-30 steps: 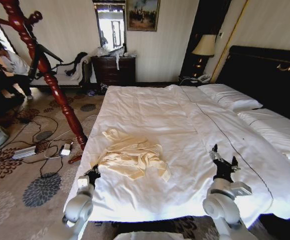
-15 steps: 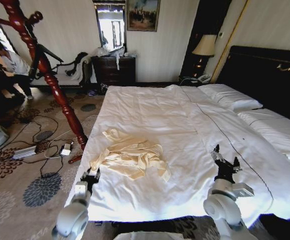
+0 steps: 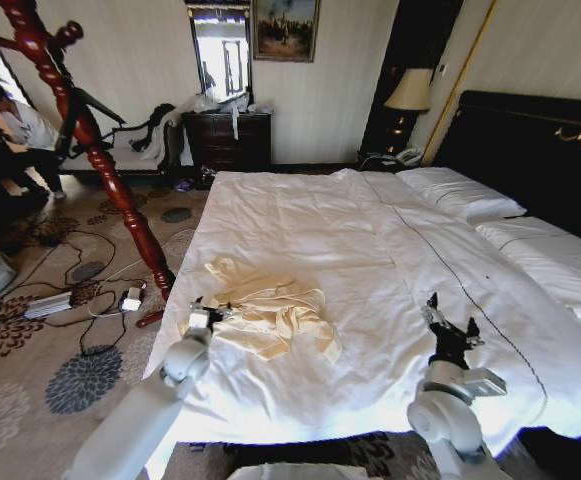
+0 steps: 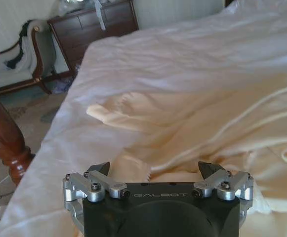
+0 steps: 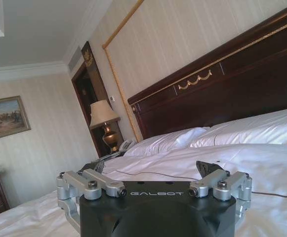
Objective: Pick up the clothes from the bed and hang them on the clothes hanger.
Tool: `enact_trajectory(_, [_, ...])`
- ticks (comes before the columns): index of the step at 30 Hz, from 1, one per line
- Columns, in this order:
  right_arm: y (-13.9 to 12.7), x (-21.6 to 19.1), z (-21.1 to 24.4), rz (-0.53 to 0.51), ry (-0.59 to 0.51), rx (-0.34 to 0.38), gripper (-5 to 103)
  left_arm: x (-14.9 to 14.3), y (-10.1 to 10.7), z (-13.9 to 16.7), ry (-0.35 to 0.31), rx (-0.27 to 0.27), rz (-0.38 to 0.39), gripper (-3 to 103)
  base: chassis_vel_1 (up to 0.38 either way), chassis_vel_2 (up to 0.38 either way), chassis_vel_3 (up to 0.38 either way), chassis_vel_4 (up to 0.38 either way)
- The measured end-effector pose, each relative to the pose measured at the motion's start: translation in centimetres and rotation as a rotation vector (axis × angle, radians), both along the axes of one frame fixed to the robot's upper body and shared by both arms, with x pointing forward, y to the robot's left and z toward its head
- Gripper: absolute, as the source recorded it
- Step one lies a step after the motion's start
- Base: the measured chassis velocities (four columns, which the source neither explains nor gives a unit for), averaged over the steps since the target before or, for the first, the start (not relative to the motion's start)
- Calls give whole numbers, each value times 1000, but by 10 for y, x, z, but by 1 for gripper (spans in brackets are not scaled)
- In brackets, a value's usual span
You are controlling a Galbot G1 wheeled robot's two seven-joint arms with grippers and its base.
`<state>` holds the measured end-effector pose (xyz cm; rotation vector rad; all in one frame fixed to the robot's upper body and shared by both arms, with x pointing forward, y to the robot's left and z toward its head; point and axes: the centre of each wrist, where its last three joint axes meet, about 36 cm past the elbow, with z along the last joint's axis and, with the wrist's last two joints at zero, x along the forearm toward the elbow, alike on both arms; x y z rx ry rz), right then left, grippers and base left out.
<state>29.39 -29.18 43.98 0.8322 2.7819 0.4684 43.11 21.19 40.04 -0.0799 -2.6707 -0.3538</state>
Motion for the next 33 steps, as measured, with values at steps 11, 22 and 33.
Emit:
enact_trajectory(11, [4,5,-6,1,8,16,100,1,1,-8,17,55,45,88,0,0,0,0])
enact_trajectory(22, [5,5,-8,12,14,10,100,8,9,0,-32,28,84,44,0,0,0,0])
enact_trajectory(33, [4,4,-10,12,20,9,100,7,18,4,-40,-8,89,7,0,0,0,0])
